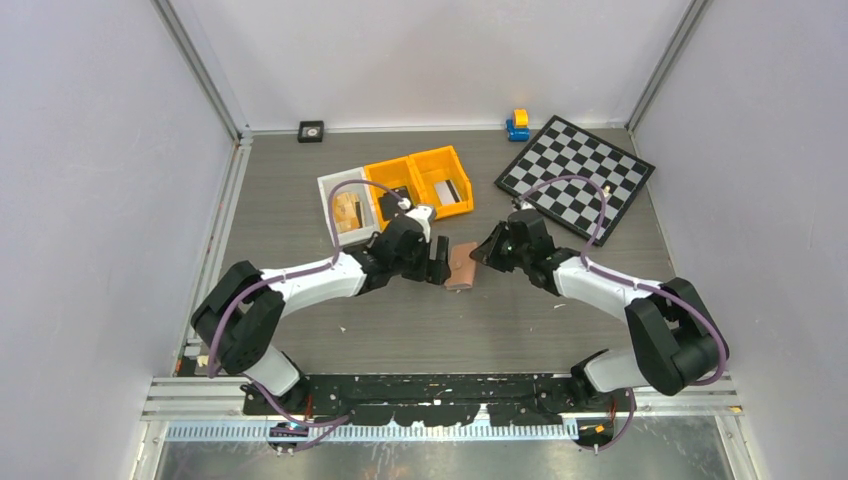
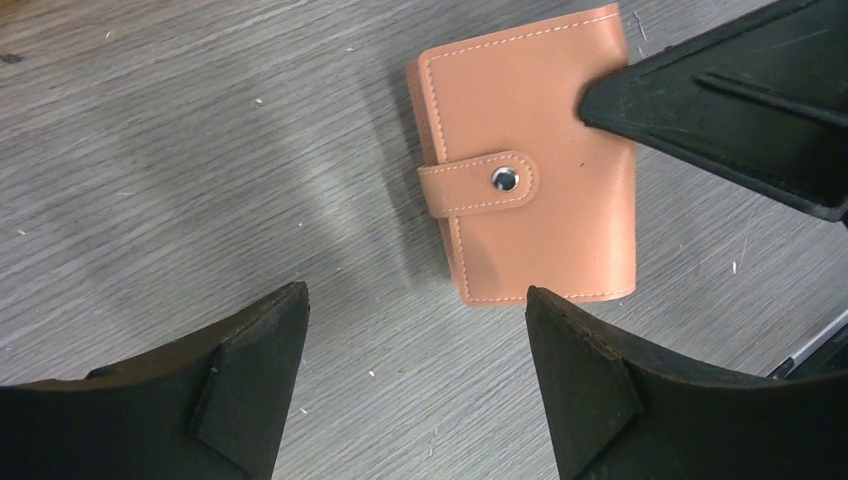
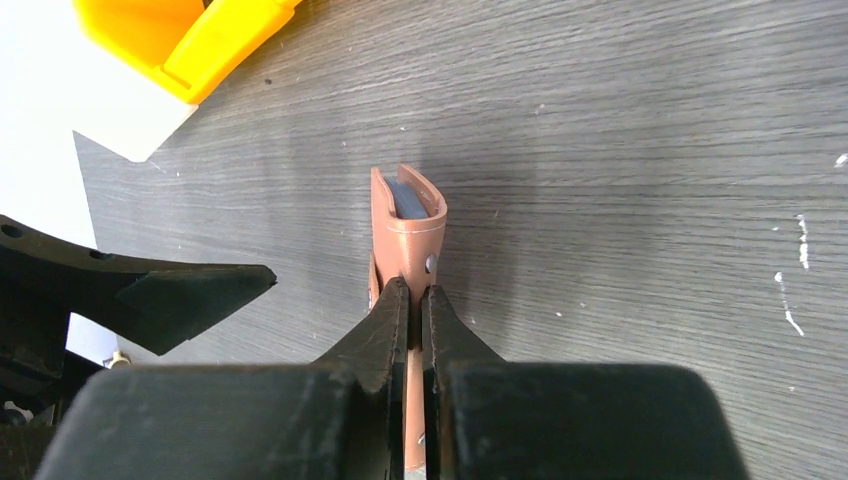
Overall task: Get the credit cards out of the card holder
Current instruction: Open the card holder at the center of the board.
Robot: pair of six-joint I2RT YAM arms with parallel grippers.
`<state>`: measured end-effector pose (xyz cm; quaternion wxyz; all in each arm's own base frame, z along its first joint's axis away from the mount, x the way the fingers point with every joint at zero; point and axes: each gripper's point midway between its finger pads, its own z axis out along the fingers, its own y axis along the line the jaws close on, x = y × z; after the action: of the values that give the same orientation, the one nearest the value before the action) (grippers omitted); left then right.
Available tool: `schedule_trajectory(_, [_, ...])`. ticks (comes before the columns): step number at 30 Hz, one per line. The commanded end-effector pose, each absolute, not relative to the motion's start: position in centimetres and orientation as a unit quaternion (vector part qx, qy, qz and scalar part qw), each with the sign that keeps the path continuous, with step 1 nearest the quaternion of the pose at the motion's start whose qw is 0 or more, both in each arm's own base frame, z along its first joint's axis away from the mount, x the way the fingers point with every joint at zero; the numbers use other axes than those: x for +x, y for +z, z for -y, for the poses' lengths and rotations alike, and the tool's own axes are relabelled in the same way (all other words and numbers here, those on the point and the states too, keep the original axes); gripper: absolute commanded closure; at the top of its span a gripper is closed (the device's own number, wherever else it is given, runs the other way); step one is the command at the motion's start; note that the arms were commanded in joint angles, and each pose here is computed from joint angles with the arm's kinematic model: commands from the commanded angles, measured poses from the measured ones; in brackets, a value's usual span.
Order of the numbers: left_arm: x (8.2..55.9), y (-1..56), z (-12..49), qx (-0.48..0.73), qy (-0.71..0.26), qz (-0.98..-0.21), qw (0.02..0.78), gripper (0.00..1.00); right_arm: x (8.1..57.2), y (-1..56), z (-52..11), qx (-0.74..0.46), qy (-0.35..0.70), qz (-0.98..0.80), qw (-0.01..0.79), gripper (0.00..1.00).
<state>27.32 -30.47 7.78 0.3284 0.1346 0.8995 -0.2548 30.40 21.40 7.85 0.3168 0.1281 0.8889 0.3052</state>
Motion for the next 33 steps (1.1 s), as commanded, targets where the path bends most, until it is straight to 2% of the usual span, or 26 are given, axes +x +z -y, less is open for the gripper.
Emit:
schedule_trajectory(1, [28.1, 10.6, 31.8, 0.168, -0.249, -0.879, 0.370, 0.18, 30.7, 10.3, -22.8, 0.102, 0.336, -0.875, 0.334, 0.99])
schedule_trajectory(14, [28.3, 7.9, 33.0, 0.185, -0.224, -0.898, 0.330, 0.21, 29.9, 10.6, -24.7, 0.073, 0.343, -0.876, 0.330, 1.00])
schedule_trajectory(16, [28.6, 7.0, 32.7, 0.180, -0.205, -0.907, 0.322, 0.26, 29.9, 10.4, -24.6, 0.074, 0.339, -0.878, 0.330, 0.99])
schedule_trajectory(20, [29.4, 5.7, 30.8, 0.164, -0.133, -0.929, 0.305, 0.52, 30.2, 10.3, -23.9, 0.087, 0.321, -0.880, 0.339, 0.99])
schedule_trajectory(26, [30.0, 3.9, 29.0, 0.156, -0.070, -0.944, 0.282, 0.61, 30.3, 10.4, -23.3, 0.097, 0.311, -0.880, 0.346, 0.99])
schedule_trajectory(30, [30.6, 3.2, 28.2, 0.121, -0.097, -0.952, 0.263, 0.73, 30.4, 10.4, -23.1, 0.099, 0.304, -0.882, 0.347, 1.00])
schedule_trajectory(33, [30.9, 3.3, 27.2, 0.100, -0.104, -0.954, 0.263, 0.77, 30.5, 10.1, -22.8, 0.102, 0.297, -0.884, 0.346, 0.99])
